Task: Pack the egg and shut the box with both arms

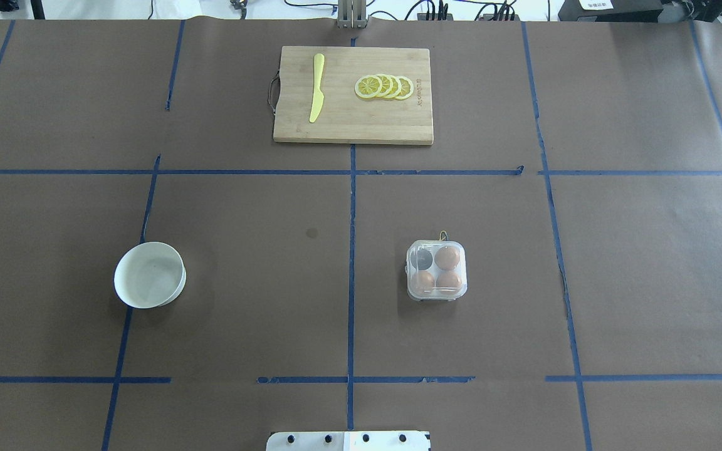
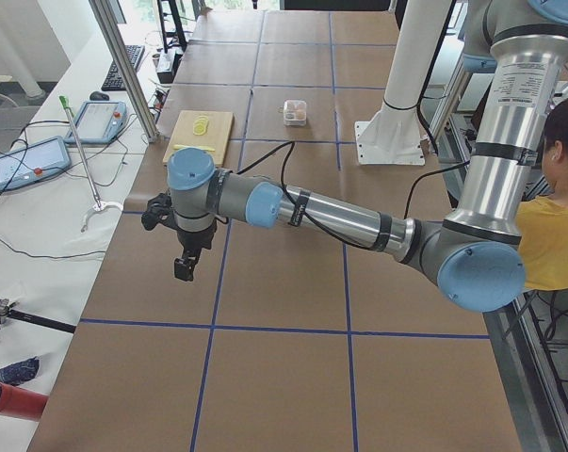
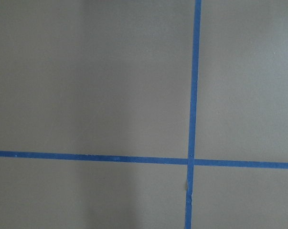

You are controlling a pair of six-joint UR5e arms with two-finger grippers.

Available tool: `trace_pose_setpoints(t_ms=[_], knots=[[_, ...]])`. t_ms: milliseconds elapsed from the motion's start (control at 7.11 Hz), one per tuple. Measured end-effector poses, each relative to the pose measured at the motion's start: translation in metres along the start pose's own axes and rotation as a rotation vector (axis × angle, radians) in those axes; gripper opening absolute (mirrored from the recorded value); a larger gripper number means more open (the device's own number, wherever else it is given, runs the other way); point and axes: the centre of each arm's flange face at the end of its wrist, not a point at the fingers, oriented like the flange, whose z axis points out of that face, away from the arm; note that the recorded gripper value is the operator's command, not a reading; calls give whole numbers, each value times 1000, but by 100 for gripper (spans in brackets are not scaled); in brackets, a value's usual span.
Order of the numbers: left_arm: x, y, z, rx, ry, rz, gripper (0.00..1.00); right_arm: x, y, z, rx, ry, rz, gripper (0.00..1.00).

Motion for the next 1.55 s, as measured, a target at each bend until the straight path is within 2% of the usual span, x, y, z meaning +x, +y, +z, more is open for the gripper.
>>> trace_pose_setpoints(t_ms=[422, 1547], knots=[[3, 16, -4, 5, -1, 1, 100, 5, 6, 3, -4, 2, 2, 100], [5, 19, -5, 8, 3, 6, 100, -3, 2, -5, 12, 6, -18, 100]])
